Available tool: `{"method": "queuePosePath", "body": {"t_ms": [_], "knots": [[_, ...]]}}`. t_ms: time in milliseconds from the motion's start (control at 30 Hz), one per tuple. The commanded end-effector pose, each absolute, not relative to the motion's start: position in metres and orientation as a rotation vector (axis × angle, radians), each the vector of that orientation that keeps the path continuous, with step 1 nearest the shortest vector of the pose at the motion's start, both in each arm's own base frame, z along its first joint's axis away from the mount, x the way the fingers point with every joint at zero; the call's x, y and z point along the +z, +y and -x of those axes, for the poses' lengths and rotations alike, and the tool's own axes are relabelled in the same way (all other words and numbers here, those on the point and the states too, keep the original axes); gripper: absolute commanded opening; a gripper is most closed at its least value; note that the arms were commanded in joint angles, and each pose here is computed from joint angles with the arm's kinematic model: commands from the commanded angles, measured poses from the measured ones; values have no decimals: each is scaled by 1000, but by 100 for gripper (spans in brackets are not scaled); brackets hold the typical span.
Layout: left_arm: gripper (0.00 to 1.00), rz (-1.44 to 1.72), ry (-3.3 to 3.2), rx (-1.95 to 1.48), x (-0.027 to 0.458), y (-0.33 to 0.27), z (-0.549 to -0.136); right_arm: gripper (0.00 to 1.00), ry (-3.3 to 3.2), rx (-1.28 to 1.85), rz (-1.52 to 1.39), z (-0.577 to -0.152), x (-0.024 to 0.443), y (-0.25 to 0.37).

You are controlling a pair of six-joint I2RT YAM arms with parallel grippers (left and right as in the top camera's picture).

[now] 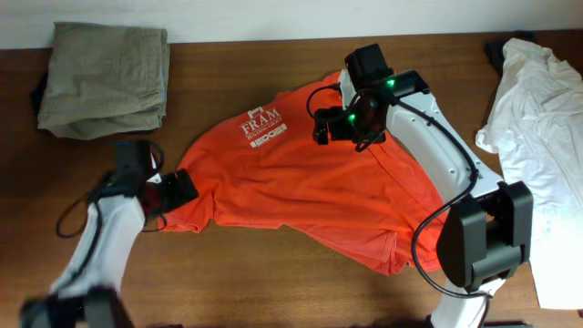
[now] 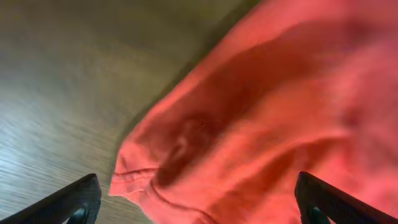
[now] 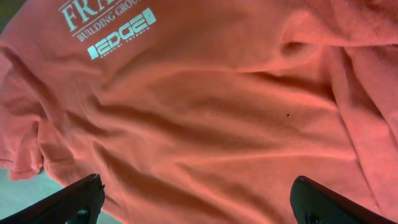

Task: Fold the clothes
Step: 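Grasp the shirt's left hem with left gripper, right gripper its right hem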

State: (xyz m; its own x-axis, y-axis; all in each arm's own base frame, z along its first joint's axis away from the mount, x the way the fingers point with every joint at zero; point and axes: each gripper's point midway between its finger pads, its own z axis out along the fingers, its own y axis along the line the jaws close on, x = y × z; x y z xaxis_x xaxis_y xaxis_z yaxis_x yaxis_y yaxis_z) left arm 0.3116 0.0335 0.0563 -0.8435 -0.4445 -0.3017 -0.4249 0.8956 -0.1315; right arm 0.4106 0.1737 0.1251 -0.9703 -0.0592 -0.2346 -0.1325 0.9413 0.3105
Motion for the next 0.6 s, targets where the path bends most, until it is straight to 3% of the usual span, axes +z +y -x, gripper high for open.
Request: {"method": "queuePosePath", "body": {"t_ms": [0,100,167,200,233,300,400,567], "knots": [[99,851,2826,32,13,46,-301,99,2868,493,133,-409,130,175],[95,857,2873,45,-4,45,-298,99,2896,487,130,-402,128,173],[67,856,2866,56,-4,47,-300,99,2928,474,140,-395,127,167],[44,858,2860,89,-4,51,-299,99,2944,471,99,-391,132,160],[36,858,2853,109,-4,54,-300,99,2947,468,33,-387,145,147],[0,857,2852,108,-3,53,-300,99,2929,439,-107,-366,184,111],[0,862,2846,105,-3,54,-301,99,2998,208,-160,-325,198,77],[1,852,2863,-76,-4,33,-306,99,3277,-33,-358,-260,135,55]]}}
